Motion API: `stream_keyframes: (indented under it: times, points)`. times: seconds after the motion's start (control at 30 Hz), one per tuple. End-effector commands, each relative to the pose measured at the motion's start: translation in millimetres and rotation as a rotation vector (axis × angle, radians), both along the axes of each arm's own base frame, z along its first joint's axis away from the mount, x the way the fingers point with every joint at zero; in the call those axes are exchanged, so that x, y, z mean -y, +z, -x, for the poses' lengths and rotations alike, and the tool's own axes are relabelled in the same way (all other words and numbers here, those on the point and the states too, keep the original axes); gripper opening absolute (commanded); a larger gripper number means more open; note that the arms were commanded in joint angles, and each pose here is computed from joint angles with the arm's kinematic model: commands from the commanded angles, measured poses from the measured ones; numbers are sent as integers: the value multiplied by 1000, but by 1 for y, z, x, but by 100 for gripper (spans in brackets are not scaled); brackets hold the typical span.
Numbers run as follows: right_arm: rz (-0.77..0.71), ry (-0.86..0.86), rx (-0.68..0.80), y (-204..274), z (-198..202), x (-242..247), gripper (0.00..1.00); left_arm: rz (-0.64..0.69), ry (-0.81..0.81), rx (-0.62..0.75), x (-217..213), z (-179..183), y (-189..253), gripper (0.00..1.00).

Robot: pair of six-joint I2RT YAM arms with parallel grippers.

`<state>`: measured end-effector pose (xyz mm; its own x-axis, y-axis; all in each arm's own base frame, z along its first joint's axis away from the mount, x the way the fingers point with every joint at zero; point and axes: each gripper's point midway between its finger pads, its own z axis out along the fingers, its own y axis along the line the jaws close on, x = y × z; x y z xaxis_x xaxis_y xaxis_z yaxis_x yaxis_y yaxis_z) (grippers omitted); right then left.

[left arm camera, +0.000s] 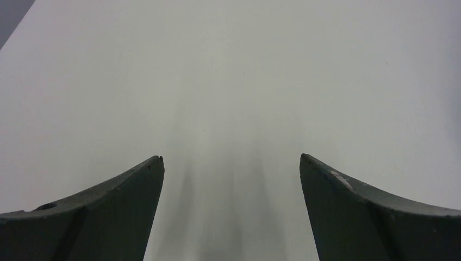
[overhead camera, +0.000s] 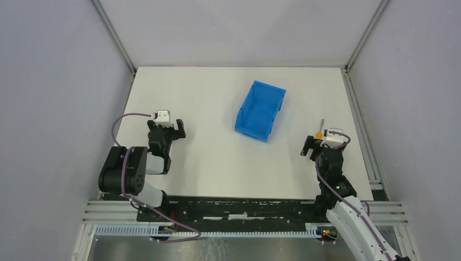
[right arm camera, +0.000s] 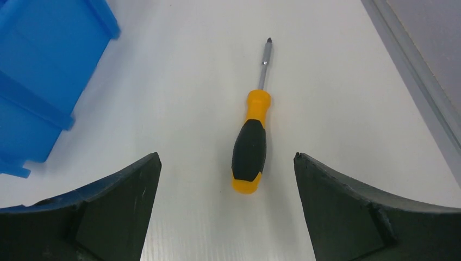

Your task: Put the screwdriver in the bin

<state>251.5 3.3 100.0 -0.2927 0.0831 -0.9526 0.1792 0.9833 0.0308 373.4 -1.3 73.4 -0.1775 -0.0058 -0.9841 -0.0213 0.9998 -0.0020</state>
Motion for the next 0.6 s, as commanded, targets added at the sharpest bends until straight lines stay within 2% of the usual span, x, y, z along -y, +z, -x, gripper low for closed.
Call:
stream_keyframes:
  times: [0.0, 0.13, 0.27, 0.43, 0.57]
  points:
    - [-15, -89, 124, 29, -6, 13, 98, 18, 3, 54, 0, -6, 14, 100]
    - [-19, -104, 177, 58, -9, 16, 98, 18, 4, 54, -1, -6, 14, 100]
    - [26, -99, 143, 90, -17, 16, 98, 18, 3, 54, 0, -6, 14, 100]
    - [110, -146, -146, 105, -49, 20, 98, 18, 4, 54, -1, -6, 14, 100]
    - [59, -71, -367, 80, -87, 19, 98, 18, 4, 53, -1, -6, 13, 100]
